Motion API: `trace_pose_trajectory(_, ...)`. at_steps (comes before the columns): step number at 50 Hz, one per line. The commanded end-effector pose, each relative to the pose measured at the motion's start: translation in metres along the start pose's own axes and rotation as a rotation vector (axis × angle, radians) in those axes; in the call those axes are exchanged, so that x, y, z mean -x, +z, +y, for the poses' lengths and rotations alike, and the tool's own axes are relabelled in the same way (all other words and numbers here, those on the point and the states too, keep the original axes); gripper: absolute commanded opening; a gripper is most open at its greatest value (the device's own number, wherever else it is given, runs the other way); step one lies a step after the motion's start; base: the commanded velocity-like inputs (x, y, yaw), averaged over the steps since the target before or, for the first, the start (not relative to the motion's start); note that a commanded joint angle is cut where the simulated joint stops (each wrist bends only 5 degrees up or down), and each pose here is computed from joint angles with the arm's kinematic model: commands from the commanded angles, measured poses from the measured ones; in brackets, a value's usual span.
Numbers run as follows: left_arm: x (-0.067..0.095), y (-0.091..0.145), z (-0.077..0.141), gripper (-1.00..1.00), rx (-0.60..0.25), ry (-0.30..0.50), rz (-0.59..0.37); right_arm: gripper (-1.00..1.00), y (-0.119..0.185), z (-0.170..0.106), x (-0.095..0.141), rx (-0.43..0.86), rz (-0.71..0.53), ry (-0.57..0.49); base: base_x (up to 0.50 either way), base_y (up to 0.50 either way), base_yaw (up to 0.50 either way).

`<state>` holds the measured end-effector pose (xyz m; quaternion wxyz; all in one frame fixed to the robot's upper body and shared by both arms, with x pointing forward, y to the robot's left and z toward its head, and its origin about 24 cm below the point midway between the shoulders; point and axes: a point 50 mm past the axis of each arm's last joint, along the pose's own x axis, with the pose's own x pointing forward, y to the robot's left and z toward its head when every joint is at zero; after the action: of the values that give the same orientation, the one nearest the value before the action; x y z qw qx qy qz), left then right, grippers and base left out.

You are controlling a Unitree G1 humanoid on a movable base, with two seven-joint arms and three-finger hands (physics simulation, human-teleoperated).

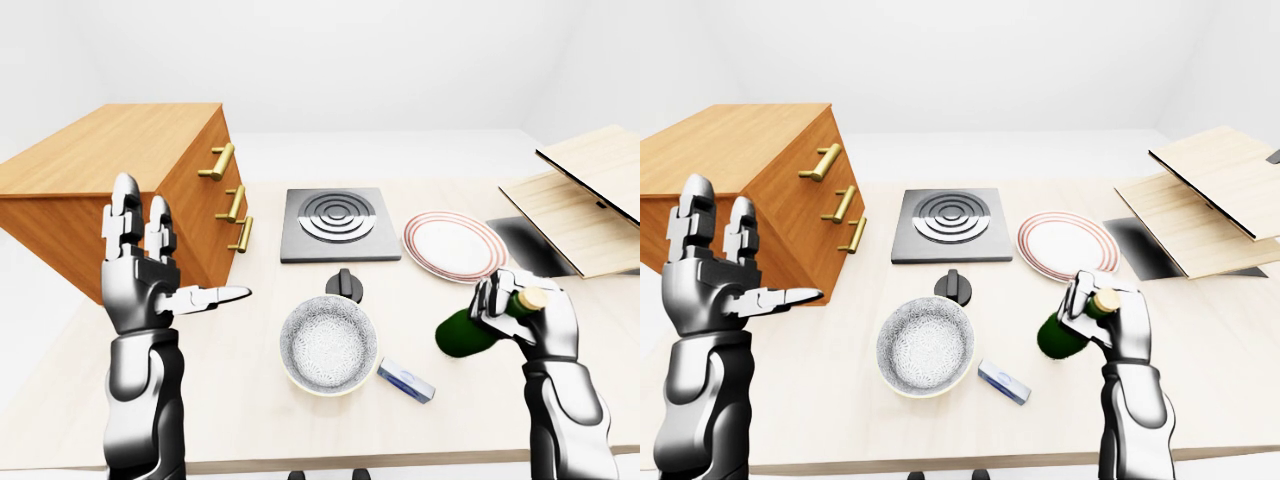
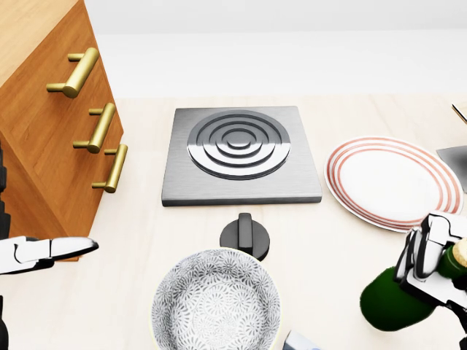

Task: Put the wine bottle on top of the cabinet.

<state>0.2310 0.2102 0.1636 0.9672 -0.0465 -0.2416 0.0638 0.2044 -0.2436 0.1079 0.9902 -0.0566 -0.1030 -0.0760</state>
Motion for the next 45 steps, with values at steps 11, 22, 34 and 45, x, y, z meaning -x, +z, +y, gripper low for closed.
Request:
trace_pose_trajectory(11, -0.001, -0.012, -0.003, 1.0, 0.002, 0.018, 0.046, -1.0, 0.106, 0.028, -0.003, 0.024, -0.502, 0.181, 0.0, 0.0, 0.0)
trace_pose_trajectory(22, -0.002, -0.011, -0.002, 1.0, 0.007, 0.018, 0.044, -1.0, 0.129, 0.038, -0.006, -0.006, -0.63, 0.212, 0.0, 0.0, 0.0)
trace_pose_trajectory(34, -0.007, -0.016, 0.0, 1.0, 0.01, 0.028, 0.056, -1.0, 0.172, 0.034, -0.036, -0.181, -0.823, 0.234, 0.0, 0.0, 0.0)
trace_pose_trajectory(45, -0.006, -0.018, 0.001, 1.0, 0.018, 0.026, 0.066, -1.0, 0.208, 0.025, -0.061, -0.275, -0.916, 0.239, 0.0, 0.0, 0.0)
